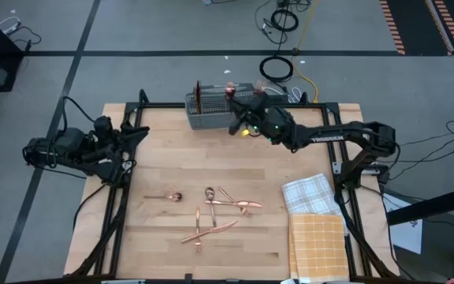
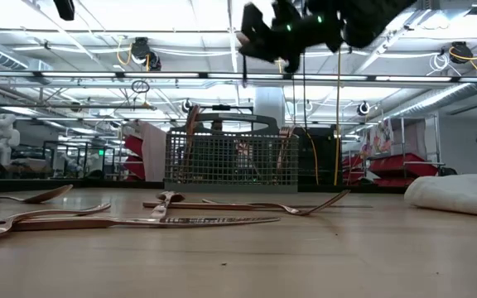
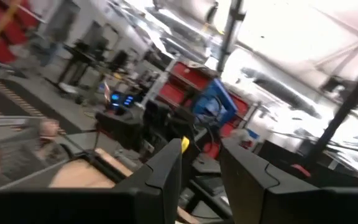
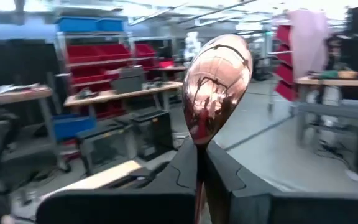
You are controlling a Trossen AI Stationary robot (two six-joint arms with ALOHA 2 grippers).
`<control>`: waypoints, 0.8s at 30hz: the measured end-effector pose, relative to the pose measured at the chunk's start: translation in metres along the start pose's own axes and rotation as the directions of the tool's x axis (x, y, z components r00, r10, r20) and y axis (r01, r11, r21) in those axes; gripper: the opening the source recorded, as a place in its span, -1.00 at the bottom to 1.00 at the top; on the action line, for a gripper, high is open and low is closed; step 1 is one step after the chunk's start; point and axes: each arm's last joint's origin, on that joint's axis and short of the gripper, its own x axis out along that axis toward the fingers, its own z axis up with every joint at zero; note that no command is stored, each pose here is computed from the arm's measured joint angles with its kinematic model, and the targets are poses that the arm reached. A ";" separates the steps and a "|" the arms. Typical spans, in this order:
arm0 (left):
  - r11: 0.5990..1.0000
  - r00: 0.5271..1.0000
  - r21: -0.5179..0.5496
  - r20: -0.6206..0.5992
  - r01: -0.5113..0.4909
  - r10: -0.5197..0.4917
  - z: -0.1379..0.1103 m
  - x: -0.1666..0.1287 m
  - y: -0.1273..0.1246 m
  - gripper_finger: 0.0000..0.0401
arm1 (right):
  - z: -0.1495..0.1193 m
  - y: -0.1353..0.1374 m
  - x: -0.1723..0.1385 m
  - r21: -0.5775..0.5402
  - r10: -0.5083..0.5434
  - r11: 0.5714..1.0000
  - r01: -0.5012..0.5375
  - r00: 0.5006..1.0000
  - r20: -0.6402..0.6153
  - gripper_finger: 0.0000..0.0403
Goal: Sort silverware
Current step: Put the top right bronze spoon into the gray silverware rack
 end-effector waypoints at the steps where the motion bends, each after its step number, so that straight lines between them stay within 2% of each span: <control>1: 1.000 1.000 0.000 0.009 -0.018 0.018 0.000 0.000 0.001 -0.43 | -0.005 -0.005 -0.001 0.009 -0.017 1.000 0.017 1.000 -0.005 -1.00; 8: 0.988 0.987 0.047 0.072 -0.145 0.141 0.002 0.000 0.004 -0.43 | -0.028 -0.038 0.017 -0.007 -0.123 0.992 0.123 0.992 -0.033 -1.00; 12: 0.984 0.984 0.071 0.079 -0.166 0.161 0.002 0.000 0.005 -0.43 | -0.034 -0.061 0.029 -0.003 -0.180 0.984 0.180 0.984 -0.001 -1.00; 18: 0.979 0.982 0.087 0.065 -0.184 0.179 0.000 -0.001 0.006 -0.43 | -0.055 -0.085 0.041 0.053 -0.174 0.984 0.173 0.985 0.014 -1.00; 24: 0.972 0.977 0.104 0.048 -0.210 0.206 -0.002 -0.001 0.008 -0.43 | -0.077 -0.089 0.046 0.037 -0.184 0.982 0.185 0.983 -0.023 -1.00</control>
